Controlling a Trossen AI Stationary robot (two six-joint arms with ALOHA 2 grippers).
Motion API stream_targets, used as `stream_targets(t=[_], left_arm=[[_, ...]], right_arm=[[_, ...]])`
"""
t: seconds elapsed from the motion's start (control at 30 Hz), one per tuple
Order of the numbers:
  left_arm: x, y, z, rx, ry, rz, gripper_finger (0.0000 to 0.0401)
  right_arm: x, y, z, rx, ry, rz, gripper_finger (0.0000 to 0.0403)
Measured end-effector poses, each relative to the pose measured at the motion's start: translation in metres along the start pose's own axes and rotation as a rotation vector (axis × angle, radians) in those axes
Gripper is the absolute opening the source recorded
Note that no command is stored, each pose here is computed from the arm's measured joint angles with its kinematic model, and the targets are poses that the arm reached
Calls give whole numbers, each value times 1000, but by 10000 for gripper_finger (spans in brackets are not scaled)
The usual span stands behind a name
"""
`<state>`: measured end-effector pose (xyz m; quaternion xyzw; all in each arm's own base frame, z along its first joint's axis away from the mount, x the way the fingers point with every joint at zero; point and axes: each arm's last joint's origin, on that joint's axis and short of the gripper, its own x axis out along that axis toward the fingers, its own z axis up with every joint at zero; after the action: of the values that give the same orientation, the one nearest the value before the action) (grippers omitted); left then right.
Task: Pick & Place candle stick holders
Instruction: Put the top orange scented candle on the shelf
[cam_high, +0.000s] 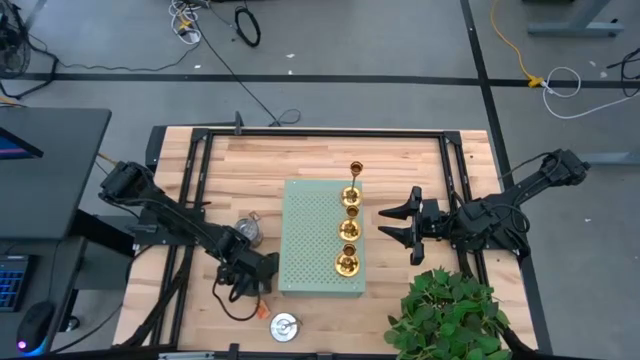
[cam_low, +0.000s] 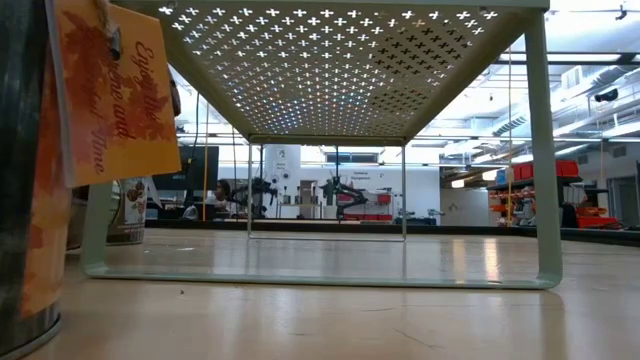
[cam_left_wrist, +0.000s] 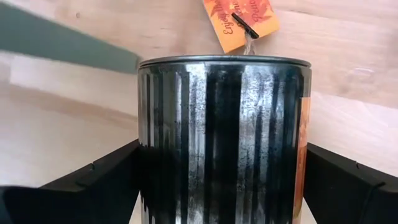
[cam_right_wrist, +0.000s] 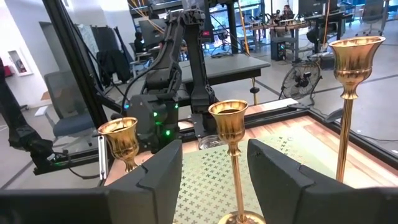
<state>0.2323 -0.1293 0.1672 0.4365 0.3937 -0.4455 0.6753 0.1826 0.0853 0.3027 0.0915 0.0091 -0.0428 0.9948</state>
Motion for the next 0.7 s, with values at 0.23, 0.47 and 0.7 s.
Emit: stream_targets(t=[0.23,0.47,0.7], left_arm=[[-11,-1,3,-101,-30,31,369],[-11,-8,4,-130,3,-1,369],[-15,-10,9,-215,-11,29,369]], right_arm=[[0,0,0,0,0,0,185],[0,0,0,0,0,0,185],[0,0,0,0,0,0,185]])
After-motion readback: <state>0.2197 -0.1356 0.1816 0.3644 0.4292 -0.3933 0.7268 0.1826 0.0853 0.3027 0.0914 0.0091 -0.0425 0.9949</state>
